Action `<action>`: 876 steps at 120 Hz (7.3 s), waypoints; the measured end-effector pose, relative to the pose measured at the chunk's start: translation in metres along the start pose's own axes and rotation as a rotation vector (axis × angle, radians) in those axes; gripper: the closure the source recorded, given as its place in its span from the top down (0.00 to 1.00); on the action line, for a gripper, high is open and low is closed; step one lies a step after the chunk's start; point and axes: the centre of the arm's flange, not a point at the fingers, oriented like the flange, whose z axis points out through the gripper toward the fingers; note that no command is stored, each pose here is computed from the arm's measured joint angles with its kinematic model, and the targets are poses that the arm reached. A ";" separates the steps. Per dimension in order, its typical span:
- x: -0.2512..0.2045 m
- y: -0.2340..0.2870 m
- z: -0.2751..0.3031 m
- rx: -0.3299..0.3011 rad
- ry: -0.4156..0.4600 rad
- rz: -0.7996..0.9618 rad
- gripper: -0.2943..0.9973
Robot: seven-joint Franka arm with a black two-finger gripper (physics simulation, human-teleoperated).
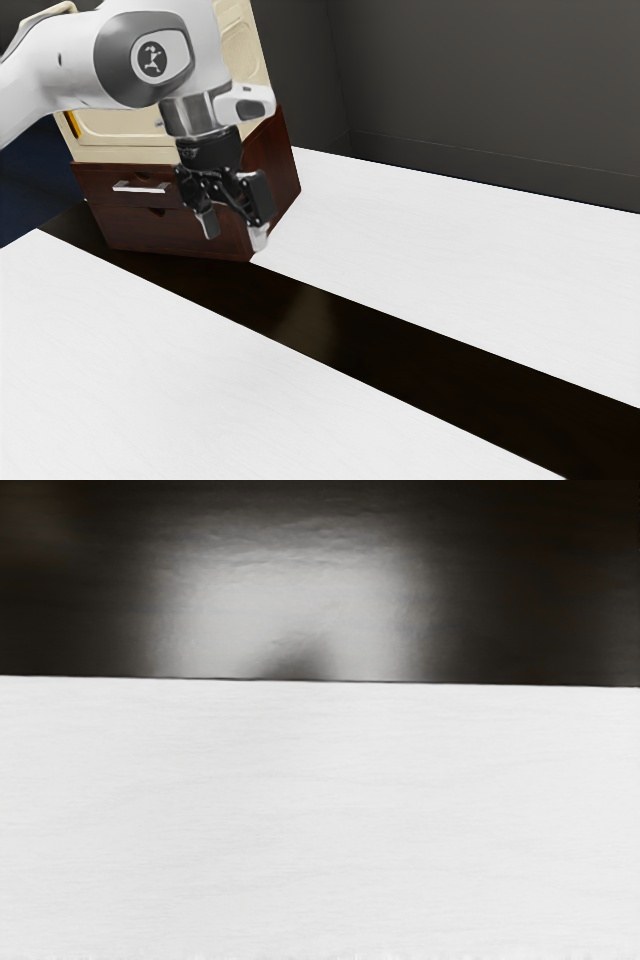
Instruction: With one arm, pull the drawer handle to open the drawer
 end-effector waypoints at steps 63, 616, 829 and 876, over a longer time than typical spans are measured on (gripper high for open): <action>-0.035 0.007 -0.079 0.014 0.087 0.026 0.77; 0.013 -0.401 0.074 0.455 0.269 1.219 0.77; -0.087 -0.352 0.070 0.214 0.246 1.141 0.67; -0.141 -0.315 0.023 0.284 0.259 1.128 0.68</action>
